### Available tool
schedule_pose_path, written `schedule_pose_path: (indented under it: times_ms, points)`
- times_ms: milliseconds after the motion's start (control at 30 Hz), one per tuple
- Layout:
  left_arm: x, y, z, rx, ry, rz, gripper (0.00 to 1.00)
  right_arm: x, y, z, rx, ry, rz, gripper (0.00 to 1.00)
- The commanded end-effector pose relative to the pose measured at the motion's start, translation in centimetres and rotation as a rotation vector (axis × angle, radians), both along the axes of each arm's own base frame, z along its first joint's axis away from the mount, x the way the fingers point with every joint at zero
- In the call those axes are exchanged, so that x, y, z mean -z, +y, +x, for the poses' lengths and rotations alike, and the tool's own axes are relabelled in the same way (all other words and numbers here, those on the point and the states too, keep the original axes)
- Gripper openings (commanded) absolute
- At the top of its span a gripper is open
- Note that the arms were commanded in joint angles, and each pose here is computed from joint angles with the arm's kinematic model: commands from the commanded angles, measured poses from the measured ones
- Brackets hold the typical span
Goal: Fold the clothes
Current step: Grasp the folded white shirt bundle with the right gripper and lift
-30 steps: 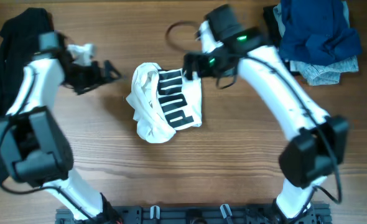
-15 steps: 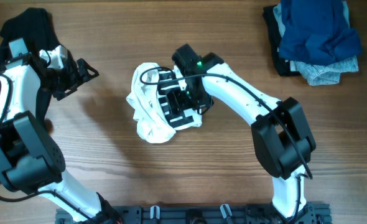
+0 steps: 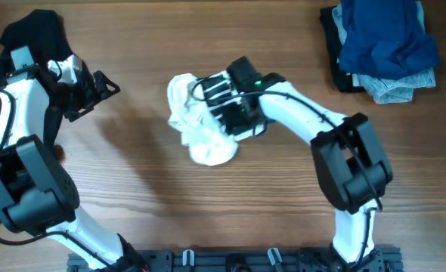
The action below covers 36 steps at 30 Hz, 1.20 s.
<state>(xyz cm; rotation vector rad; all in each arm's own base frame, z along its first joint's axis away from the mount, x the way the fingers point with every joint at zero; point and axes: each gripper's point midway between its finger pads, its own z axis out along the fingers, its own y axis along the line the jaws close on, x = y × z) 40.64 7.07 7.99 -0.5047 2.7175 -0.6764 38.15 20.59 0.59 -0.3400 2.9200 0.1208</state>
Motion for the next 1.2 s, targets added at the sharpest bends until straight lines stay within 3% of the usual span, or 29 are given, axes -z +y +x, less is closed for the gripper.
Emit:
schedule_pose_path:
  times_ms: [0,100,233,400,500,667,900,1167]
  points:
    - [-1.2,0.2,0.4,-0.006,-0.032,0.007,1.00,0.2,-6.9,4.1,0.119,-0.119,-0.161,0.92]
    - [-1.2,0.2,0.4,-0.006,-0.032,0.008,1.00,-0.3,-8.6,6.2,0.108,-0.167,-0.142,0.99]
    - [-1.2,0.2,0.4,-0.006,-0.031,0.007,1.00,-3.8,-8.6,8.3,0.068,-0.206,-0.115,1.00]
    - [-1.2,0.3,0.6,-0.006,-0.043,0.012,1.00,-11.3,-3.3,9.0,-0.145,-0.300,0.018,1.00]
    - [-1.3,0.3,0.8,-0.006,-0.052,0.015,1.00,-12.6,0.4,8.0,-0.282,-0.328,0.060,1.00]
    - [-1.4,0.4,1.0,-0.006,-0.061,0.019,1.00,-9.0,4.6,4.8,-0.408,-0.261,-0.006,1.00]
    - [-1.2,0.7,1.0,-0.007,-0.060,0.039,1.00,-3.5,5.3,4.3,-0.414,-0.206,-0.143,1.00]
    - [-1.0,1.1,0.9,-0.014,-0.051,0.063,1.00,0.9,6.1,3.0,-0.451,-0.124,-0.156,1.00]
